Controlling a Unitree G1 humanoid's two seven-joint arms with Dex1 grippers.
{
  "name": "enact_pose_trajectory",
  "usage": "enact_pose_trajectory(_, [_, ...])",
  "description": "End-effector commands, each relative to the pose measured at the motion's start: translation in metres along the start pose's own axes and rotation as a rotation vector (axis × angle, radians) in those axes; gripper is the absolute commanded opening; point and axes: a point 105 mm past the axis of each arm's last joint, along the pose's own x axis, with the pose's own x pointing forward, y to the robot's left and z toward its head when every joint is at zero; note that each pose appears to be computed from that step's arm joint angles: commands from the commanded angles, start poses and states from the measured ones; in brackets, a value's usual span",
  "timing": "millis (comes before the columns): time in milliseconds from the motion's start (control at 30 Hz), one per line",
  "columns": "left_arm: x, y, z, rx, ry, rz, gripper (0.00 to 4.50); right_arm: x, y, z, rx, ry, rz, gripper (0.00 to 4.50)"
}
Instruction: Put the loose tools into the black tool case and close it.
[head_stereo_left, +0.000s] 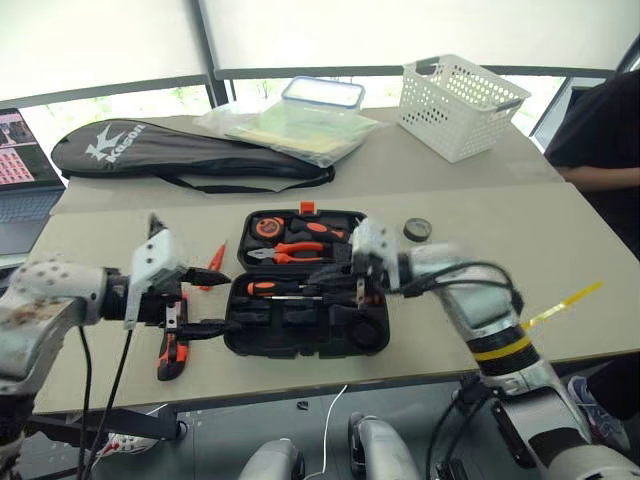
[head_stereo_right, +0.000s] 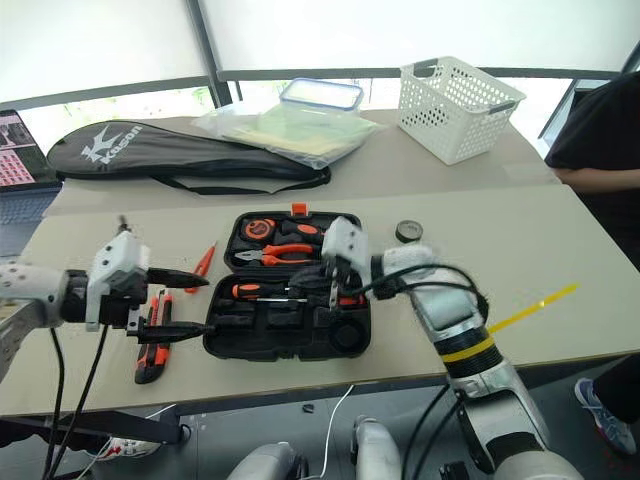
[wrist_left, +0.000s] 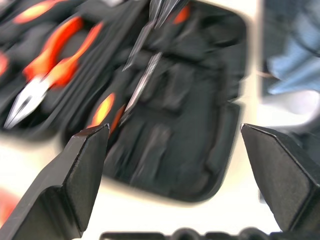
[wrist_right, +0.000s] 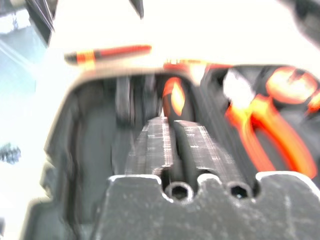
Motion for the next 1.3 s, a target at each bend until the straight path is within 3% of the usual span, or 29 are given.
enact_pose_trajectory(33, [-0.045, 0.005, -0.027, -0.091, 0.038, 0.274, 4.5, -0.021, 0.024, 0.032, -0.001, -0.083, 0.099, 2.02])
enact_pose_trajectory(167, [-0.089, -0.001, -0.066, -0.224, 0.118, 0.495, 4.5, -0.035, 0.034, 0.029, 0.005, -0.049, 0.126, 3.43])
enact_pose_trajectory(267, [-0.108, 0.001, -0.078, -0.292, 0.124, 0.612, 4.5, -0.041, 0.031, 0.026, 0.01, -0.035, 0.099, 4.39])
enact_pose_trajectory(433, [-0.092, 0.016, -0.063, -0.284, 0.107, 0.596, 4.5, -0.041, 0.028, 0.029, 0.002, -0.043, 0.074, 4.45])
enact_pose_trajectory(700, [-0.022, 0.061, -0.019, -0.291, 0.18, 0.489, 4.5, -0.04, 0.022, 0.029, -0.047, -0.047, -0.03, 4.45])
enact_pose_trajectory(867, [0.027, 0.099, 0.005, -0.207, 0.233, 0.497, 4.5, -0.038, 0.028, 0.025, -0.051, -0.048, -0.062, 4.45])
enact_pose_trajectory(1067, [0.062, 0.117, -0.003, -0.249, 0.388, 0.468, 4.5, -0.038, 0.03, 0.025, -0.05, -0.064, -0.125, 4.45])
enact_pose_trajectory(1233, [0.078, 0.123, -0.01, -0.291, 0.43, 0.46, 4.5, -0.04, 0.031, 0.025, -0.048, -0.064, -0.165, 4.45])
enact_pose_trajectory(1300, [0.085, 0.121, -0.018, -0.294, 0.453, 0.439, 4.09, -0.043, 0.031, 0.023, -0.049, -0.059, -0.191, 4.5])
